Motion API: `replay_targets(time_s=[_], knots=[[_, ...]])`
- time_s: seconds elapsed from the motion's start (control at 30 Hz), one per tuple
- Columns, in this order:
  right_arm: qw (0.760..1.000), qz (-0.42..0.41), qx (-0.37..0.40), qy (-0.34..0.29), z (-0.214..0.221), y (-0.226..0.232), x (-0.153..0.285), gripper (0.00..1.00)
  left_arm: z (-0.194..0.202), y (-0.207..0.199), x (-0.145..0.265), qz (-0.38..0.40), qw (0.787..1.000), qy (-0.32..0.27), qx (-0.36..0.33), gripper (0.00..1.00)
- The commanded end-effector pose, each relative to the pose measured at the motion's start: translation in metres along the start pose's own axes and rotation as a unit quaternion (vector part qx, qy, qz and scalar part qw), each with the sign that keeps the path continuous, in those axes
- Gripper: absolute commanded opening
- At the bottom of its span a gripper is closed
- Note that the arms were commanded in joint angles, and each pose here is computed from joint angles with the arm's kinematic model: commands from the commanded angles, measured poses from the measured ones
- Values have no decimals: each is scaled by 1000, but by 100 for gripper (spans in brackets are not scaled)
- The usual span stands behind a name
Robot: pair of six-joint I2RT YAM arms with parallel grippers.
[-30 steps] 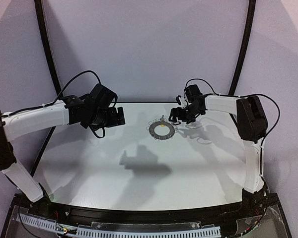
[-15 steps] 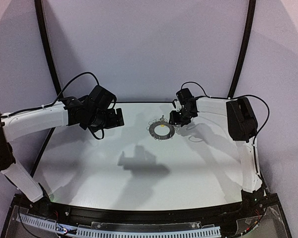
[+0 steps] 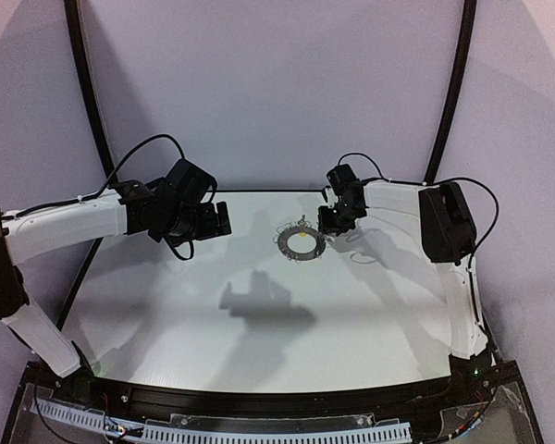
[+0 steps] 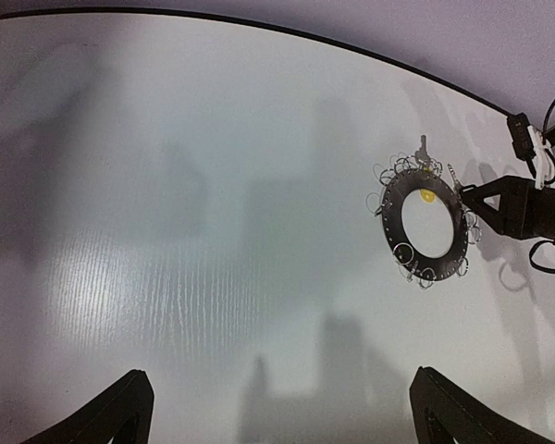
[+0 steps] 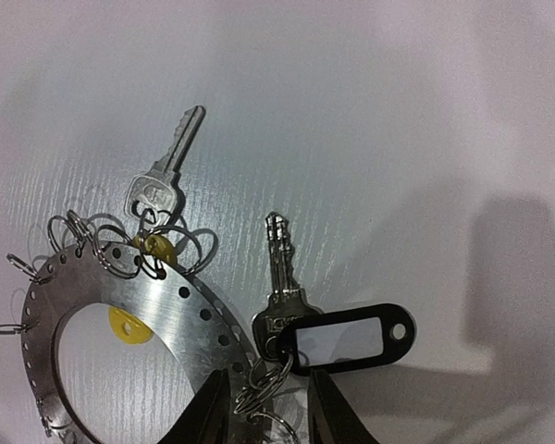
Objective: Remove the keys from the keyring
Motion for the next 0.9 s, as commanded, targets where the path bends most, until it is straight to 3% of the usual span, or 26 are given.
replay_targets(time_s=[0.0, 0.2, 0.37, 0.47, 0.5, 0.63, 0.87], knots=[[1000, 12, 6, 11, 8, 5, -9, 31, -3, 7, 13, -3, 1000, -13, 6, 100], [1000, 20, -1, 9, 6, 6, -12, 21, -2, 8, 13, -4, 1000, -11, 5, 100], [1000, 25, -3, 17, 8, 4, -14, 21, -1, 9, 14, -5, 1000, -11, 6, 100], [1000, 25, -3, 17, 8, 4, -14, 12, -1, 11, 15, -6, 1000, -13, 6, 100], [1000, 24, -1, 13, 7, 5, -11, 2, -1, 11, 17, -5, 1000, -15, 6, 100], [1000, -10, 18, -13, -1, 13, 8, 0, -2, 12, 19, -5, 1000, -18, 4, 100], [990, -81, 104, -56, -3, 43, 82, 0, -6, 10, 28, 24, 999, -31, -22, 100]])
Point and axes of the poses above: each gripper's point midway between its finger pads, its own x axis back along the fingers, its own y axis along the line the jaws close on, z = x × y, the point moved 10 cm from there along x, back along the fingers, and after that the axes turned 9 degrees about -x, right-handed, at the moved point
